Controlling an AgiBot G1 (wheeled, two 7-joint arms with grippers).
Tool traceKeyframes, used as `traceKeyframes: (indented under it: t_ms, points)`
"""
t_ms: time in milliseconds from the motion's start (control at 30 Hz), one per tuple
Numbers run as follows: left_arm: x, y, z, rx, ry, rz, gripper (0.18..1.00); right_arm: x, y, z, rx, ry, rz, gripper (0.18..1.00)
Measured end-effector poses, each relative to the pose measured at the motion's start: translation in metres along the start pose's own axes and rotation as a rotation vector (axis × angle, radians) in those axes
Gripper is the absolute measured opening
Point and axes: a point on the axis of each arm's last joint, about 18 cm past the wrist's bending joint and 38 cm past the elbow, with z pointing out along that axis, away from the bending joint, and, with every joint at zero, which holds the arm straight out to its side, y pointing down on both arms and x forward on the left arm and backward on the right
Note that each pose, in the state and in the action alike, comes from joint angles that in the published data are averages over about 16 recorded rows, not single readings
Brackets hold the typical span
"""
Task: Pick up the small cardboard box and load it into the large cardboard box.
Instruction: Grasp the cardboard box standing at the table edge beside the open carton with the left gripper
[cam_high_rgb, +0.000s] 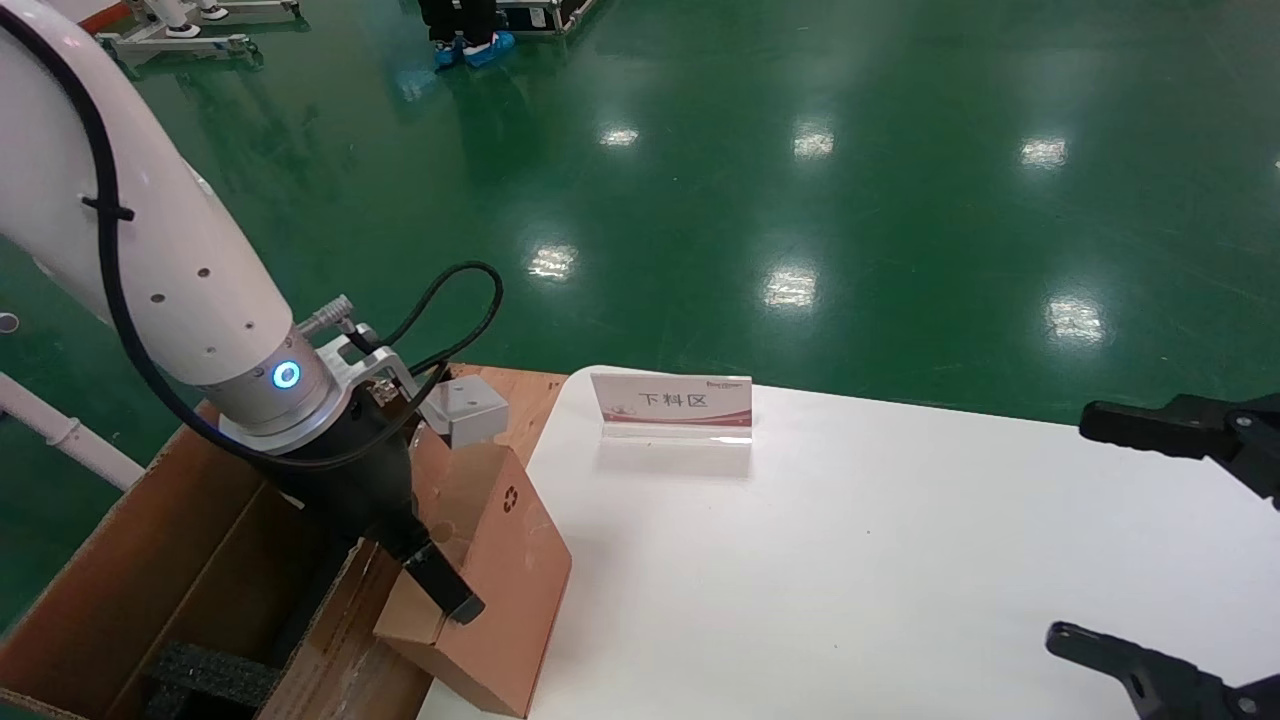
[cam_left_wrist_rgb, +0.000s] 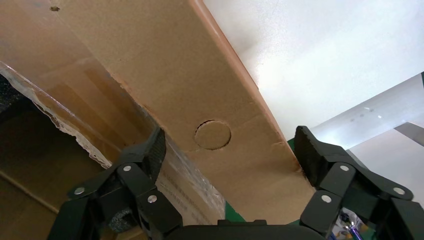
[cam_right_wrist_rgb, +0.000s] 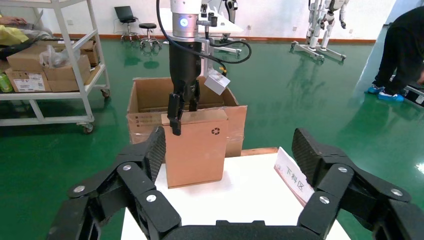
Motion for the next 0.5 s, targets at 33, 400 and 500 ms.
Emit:
traceKeyframes:
  t_ms: [33,400,500]
  points:
    - [0.0,0.0,-0.0001,0.0,0.0,0.0,0.961,0.0,0.0,0.0,0.0,0.0,0.0,0.958]
    - [0.0001,-0.0001,-0.0006,0.002,0.001,0.0,0.813,0.0,0.0,0.0,0.0,0.0,0.0,0.817]
    - [0.0001,-0.0001,-0.0008,0.002,0.001,-0.001,0.75,0.0,0.0,0.0,0.0,0.0,0.0,0.75]
